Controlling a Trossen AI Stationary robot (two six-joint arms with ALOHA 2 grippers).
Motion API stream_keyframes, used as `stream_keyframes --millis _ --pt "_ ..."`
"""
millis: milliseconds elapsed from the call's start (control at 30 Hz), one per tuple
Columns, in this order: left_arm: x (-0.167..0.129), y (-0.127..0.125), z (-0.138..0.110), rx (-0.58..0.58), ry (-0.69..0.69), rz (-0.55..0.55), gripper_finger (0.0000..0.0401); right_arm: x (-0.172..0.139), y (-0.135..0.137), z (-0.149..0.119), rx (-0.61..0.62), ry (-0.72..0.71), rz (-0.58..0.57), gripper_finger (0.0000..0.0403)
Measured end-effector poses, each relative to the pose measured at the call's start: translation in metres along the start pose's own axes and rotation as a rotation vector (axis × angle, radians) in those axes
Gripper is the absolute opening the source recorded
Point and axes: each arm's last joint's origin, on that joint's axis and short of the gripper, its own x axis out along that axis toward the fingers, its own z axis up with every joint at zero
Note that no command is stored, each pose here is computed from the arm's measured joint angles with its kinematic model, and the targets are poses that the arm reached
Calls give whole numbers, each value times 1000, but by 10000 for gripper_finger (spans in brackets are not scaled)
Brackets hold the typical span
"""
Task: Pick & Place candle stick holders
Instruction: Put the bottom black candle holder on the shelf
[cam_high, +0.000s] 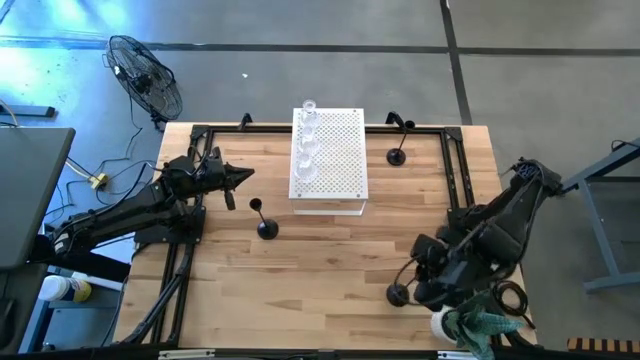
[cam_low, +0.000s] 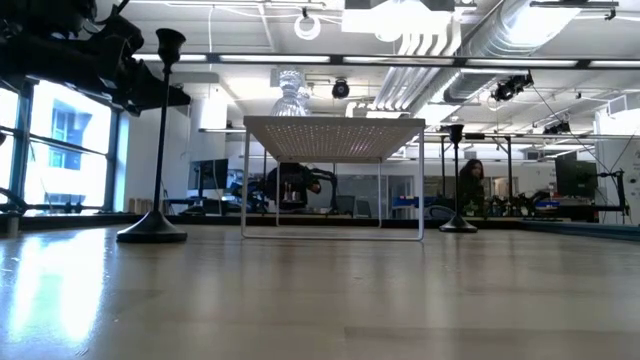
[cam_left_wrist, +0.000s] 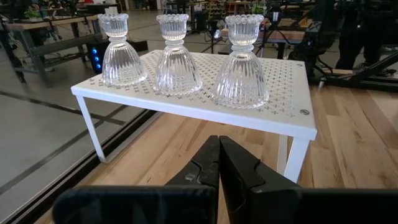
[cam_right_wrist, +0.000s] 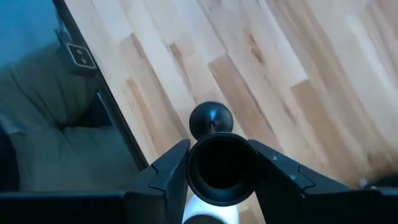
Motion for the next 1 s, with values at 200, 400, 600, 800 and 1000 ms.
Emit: stream_keyframes --millis 200,400,600,800,1000 --pt "0 0 -1 0 6 -1 1 -8 -12 29 -75 -46 66 149" --pt "0 0 0 0 6 -1 1 -26 -20 65 -210 -150 120 149" --pt "0 0 -1 0 6 0 1 -46 -39 100 -273 -265 108 149" --pt "0 0 0 1 6 0 1 -67 -67 133 -261 -373 82 149" --pt "0 0 0 5 6 0 1 -93 -97 161 -257 -502 36 149"
